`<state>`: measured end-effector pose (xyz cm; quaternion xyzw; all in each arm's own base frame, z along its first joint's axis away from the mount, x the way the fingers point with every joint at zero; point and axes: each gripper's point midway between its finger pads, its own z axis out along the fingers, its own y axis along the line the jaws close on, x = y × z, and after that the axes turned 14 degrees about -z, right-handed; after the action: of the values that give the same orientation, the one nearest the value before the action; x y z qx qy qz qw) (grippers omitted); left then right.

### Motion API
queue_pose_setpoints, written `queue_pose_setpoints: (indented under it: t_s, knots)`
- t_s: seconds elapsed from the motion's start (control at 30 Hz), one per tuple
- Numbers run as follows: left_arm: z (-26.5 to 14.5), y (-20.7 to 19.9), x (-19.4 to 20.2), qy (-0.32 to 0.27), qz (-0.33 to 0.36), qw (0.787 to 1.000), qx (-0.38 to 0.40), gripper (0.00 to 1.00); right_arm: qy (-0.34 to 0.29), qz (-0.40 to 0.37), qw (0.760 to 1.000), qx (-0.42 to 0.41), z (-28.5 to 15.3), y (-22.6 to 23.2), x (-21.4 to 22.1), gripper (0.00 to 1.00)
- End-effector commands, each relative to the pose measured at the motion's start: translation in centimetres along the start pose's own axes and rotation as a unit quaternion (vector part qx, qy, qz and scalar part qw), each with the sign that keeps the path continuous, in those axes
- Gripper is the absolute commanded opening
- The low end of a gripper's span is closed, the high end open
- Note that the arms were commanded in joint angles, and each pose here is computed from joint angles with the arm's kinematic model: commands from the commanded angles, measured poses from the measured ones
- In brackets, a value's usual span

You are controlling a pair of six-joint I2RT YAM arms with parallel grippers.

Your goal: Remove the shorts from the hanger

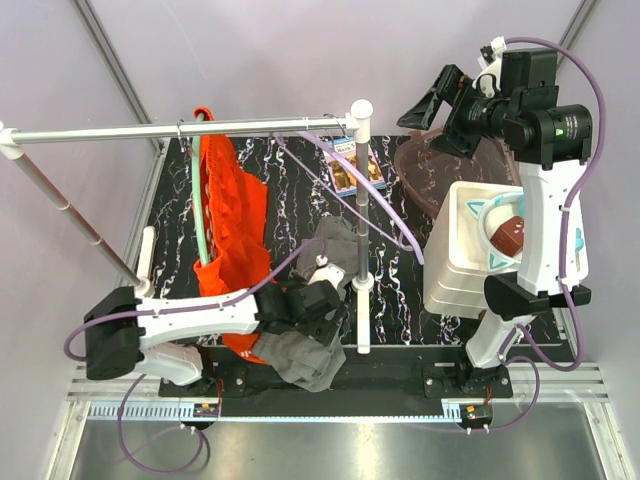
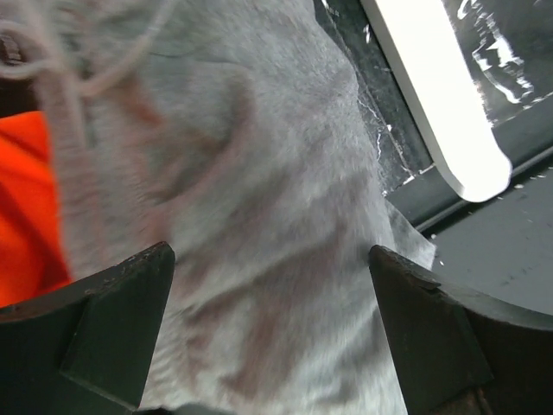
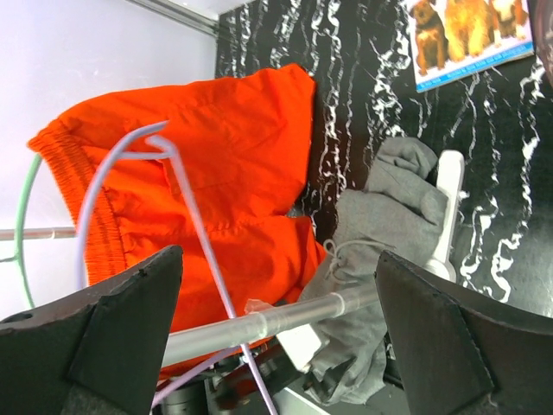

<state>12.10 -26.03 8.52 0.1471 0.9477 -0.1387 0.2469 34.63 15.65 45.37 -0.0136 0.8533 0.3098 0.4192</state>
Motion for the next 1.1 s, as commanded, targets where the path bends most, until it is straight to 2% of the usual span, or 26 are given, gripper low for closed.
queue_pose_setpoints:
  t_s: [0.0,0.13,0.17,0.23,0.27,0.33,0.37,0.4,0.5,0.67,0.8,0.93,1.07]
  knots:
    - [2.5,-0.8,1.4,0.023,-0.011,1.0,0.016,0.97,0.03,0.003,0.999,0.031,-2.3,-0.8,2.5,1.0]
    - [3.6,-0.1,2.5,0.048,-0.012,0.999,0.006,0.74,0.033,-0.005,0.999,0.042,-2.8,-1.1,2.9,1.0]
    - [3.7,-0.1,2.5,0.05,-0.013,0.999,0.008,0.59,0.032,-0.008,0.999,0.044,-3.0,-1.2,3.0,1.0]
    - [3.9,0.2,2.4,0.053,-0.021,0.998,0.009,0.47,0.038,-0.009,0.998,0.048,-2.9,-1.5,3.3,1.0]
    - [3.9,0.0,2.3,0.052,-0.023,0.998,0.015,0.32,0.04,-0.009,0.998,0.047,-2.8,-1.5,3.4,1.0]
    - [4.0,0.2,2.1,0.051,-0.029,0.998,0.014,0.16,0.045,-0.011,0.998,0.05,-2.7,-1.7,3.7,1.0]
    - [4.0,0.1,1.9,0.051,-0.033,0.998,0.017,0.05,0.044,-0.011,0.998,0.049,-2.6,-1.7,3.6,1.0]
    - [3.8,0.0,1.6,0.048,-0.038,0.998,0.019,0.01,0.047,-0.012,0.998,0.049,-2.4,-1.9,3.7,1.0]
    - [0.9,-2.6,-2.3,-0.003,-0.081,0.993,0.086,0.0,0.055,-0.015,0.998,0.041,-1.8,-1.8,3.7,1.0]
    - [-4.2,-4.9,-8.9,-0.087,-0.167,0.964,0.185,0.0,0.052,-0.007,0.998,0.046,-0.5,-2.2,2.6,1.0]
    - [-7.8,-5.3,-13.2,-0.129,-0.234,0.93,0.251,0.0,0.057,0.0,0.997,0.045,1.1,-2.7,2.1,1.0]
    - [-10.5,-5.5,-17.4,-0.171,-0.312,0.882,0.309,0.0,0.071,0.006,0.997,0.036,3.0,-3.1,2.0,1.0]
    - [-10.9,-4.2,-20.7,-0.184,-0.41,0.845,0.291,0.0,0.091,0.006,0.995,0.035,4.4,-3.8,2.7,1.0]
